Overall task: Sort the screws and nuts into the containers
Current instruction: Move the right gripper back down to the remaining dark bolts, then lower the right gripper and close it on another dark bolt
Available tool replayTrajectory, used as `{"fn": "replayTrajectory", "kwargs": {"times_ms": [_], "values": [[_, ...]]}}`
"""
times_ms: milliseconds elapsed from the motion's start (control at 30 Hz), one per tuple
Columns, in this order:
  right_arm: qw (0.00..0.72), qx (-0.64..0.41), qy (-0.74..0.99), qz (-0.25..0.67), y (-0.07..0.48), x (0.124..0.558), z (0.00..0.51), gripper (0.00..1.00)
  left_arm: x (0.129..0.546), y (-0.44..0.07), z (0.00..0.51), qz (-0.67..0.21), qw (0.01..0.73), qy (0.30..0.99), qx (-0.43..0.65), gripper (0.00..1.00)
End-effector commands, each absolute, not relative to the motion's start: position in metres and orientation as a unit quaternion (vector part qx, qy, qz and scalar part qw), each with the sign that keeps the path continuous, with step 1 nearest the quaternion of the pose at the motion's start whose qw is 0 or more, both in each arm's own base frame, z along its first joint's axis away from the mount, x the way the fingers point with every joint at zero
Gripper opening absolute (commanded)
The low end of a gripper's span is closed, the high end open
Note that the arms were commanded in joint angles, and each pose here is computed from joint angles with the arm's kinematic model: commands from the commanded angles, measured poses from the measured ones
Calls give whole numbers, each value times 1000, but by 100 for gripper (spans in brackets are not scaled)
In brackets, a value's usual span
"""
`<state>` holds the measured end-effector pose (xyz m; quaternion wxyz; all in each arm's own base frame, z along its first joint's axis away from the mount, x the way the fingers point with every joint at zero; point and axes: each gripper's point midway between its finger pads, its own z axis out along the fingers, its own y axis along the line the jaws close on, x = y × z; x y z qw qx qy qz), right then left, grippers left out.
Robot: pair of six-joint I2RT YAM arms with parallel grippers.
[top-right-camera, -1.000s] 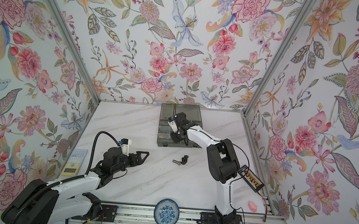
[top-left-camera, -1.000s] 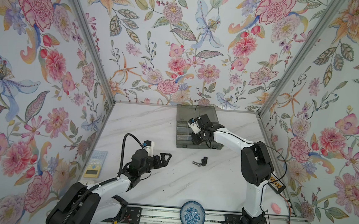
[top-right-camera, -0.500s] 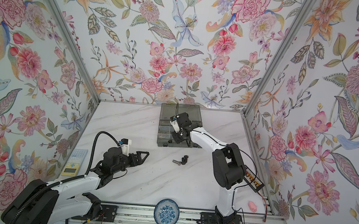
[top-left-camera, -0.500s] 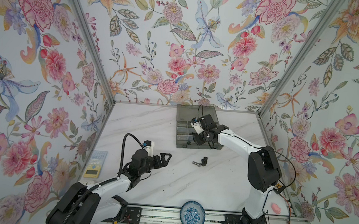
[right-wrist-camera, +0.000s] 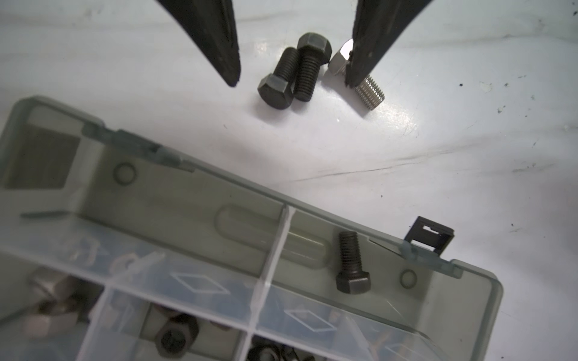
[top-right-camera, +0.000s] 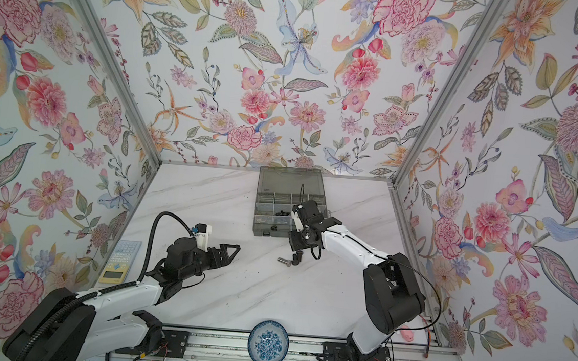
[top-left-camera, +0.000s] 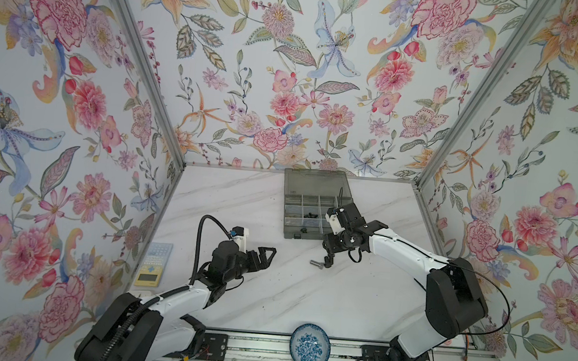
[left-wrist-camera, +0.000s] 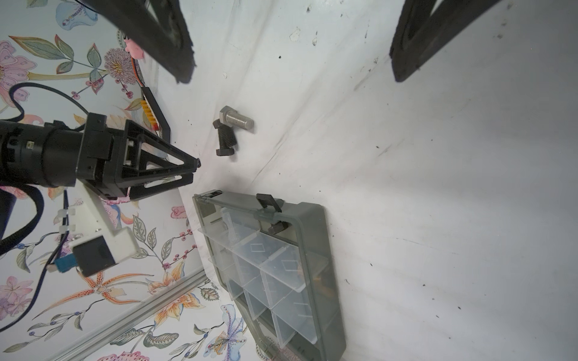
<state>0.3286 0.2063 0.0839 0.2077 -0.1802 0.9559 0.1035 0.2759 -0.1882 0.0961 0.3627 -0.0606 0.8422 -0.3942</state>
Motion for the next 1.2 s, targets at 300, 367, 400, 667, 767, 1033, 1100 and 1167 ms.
{"fn": "replayTrajectory", "kwargs": {"times_ms": [300, 367, 400, 667, 767, 1033, 1100, 1167], "values": [[154, -82, 980, 95, 191, 316, 49, 59, 280, -189, 96, -401, 363, 839, -64, 99], [152, -78, 981, 91, 189, 318, 46, 59, 280, -188, 96, -401, 364, 838, -65, 99], [150, -76, 982, 87, 188, 319, 43, 59, 279, -188, 95, -401, 364, 838, -64, 99], [137, -77, 985, 70, 181, 317, 29, 54, 280, -188, 93, -399, 362, 840, -65, 99], [135, -77, 986, 67, 179, 317, 27, 52, 280, -189, 93, -400, 361, 840, -65, 99], [130, -81, 986, 66, 180, 320, 19, 51, 282, -190, 94, -401, 360, 840, -64, 99], [129, -81, 986, 67, 182, 321, 17, 50, 282, -190, 93, -401, 358, 841, -65, 99], [127, -82, 986, 67, 182, 321, 15, 50, 282, -191, 93, -401, 359, 840, -64, 99]]}}
